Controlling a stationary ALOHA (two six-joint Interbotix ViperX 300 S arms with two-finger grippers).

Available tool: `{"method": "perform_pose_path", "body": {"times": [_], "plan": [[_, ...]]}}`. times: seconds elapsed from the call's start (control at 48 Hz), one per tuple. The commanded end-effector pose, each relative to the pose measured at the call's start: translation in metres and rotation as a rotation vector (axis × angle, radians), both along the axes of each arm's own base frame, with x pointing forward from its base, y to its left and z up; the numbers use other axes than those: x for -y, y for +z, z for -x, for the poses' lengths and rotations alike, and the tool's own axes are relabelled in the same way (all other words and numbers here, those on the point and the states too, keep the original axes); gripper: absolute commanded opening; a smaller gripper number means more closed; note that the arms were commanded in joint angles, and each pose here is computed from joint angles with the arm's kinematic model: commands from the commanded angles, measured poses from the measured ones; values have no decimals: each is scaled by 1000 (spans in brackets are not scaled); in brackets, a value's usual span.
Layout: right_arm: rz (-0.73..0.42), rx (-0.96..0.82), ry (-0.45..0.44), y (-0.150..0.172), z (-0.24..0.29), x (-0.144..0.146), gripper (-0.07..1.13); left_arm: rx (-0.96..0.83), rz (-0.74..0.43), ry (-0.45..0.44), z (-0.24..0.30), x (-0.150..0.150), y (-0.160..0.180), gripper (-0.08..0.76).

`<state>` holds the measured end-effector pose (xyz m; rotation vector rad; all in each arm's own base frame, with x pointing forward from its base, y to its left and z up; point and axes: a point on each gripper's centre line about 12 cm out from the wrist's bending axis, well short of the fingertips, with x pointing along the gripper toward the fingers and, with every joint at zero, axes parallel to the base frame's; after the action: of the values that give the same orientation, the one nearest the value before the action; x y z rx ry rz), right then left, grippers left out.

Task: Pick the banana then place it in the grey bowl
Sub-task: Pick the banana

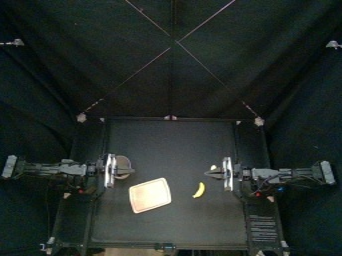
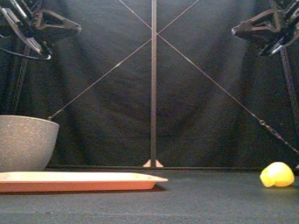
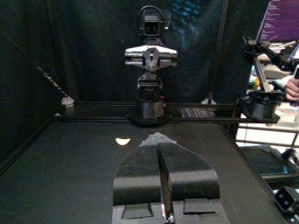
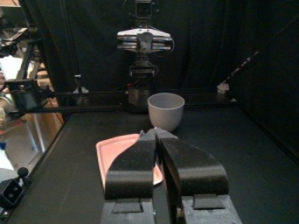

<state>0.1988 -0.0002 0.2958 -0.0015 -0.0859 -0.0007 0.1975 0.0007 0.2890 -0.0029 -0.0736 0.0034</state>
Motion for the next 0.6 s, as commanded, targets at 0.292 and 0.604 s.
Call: {"method": "perform_pose_path", "body": {"times": [0.292, 0.604], "plan": [[44, -554, -2, -76, -43, 3, 111, 77, -1, 53, -2, -10, 14, -1], [98, -757, 123, -92, -53, -31, 768, 69, 2, 69, -1, -14, 11, 1]]}}
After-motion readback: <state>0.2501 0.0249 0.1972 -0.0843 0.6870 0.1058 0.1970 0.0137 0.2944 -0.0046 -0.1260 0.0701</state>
